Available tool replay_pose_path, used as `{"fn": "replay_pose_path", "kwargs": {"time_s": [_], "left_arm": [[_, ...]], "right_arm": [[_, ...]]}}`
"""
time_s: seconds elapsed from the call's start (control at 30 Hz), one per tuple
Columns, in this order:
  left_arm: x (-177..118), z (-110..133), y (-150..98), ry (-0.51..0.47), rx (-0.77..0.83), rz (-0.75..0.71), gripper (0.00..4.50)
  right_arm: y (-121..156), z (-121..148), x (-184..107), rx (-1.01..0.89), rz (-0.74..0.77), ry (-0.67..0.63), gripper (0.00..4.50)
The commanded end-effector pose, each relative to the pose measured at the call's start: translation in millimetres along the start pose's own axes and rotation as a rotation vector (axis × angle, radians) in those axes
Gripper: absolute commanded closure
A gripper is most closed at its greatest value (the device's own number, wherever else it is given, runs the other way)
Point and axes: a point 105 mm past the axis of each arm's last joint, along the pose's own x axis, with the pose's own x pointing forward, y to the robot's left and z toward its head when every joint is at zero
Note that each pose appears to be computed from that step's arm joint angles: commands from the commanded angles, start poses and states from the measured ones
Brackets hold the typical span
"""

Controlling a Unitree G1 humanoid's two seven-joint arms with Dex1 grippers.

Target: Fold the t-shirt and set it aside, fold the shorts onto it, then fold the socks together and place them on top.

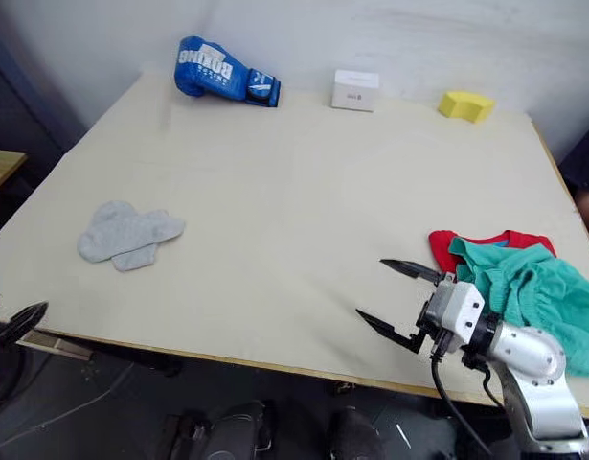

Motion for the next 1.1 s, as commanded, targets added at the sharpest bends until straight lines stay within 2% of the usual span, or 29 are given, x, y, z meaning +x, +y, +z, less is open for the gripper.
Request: {"fn": "replay_pose_path", "kwargs": {"time_s": [0.03,0.2,0.33,0.47,0.6,0.77,0.83,0.87,1.0,1.1], "left_arm": [[27.8,9.8,-32.7,0.072,0.079,-0.15,0.0],[71.3,3.8,-37.8,0.127,0.166,-0.157,0.0],[86.6,-19.5,-38.0,0.289,0.208,-0.189,0.0],[95.0,-24.4,-26.2,0.319,0.22,-0.148,0.87],[108.7,-24.5,-41.9,0.292,0.242,-0.239,2.19],[115.6,-4.4,-82.2,0.209,0.279,-0.426,3.8],[113.9,7.0,-116.2,0.175,0.302,-0.557,4.44],[112.5,9.7,-125.9,0.168,0.31,-0.594,4.48],[99.3,24.5,-197.3,0.106,0.342,-0.853,4.48],[94.7,28.4,-225.9,0.082,0.341,-0.95,4.48]], "right_arm": [[-2.8,10.1,12.4,-0.033,0.016,-0.05,0.04],[-6.3,12.4,19.7,-0.043,-0.003,-0.052,0.04],[-5.2,14.2,21.8,-0.05,-0.008,-0.043,0.04],[-7.6,17.2,19.6,-0.041,-0.064,-0.04,0.0],[-2.6,15.1,18.8,-0.034,-0.076,-0.024,0.0],[-6.5,9.5,7.9,-0.038,-0.112,0.019,0.0],[-6.2,7.3,3.4,-0.038,-0.118,0.037,0.0],[-6.0,6.8,2.3,-0.037,-0.119,0.042,0.0],[-3.1,1.7,-2.6,-0.031,-0.124,0.072,0.0],[-1.5,0.5,-2.7,-0.024,-0.128,0.079,0.0]]}}
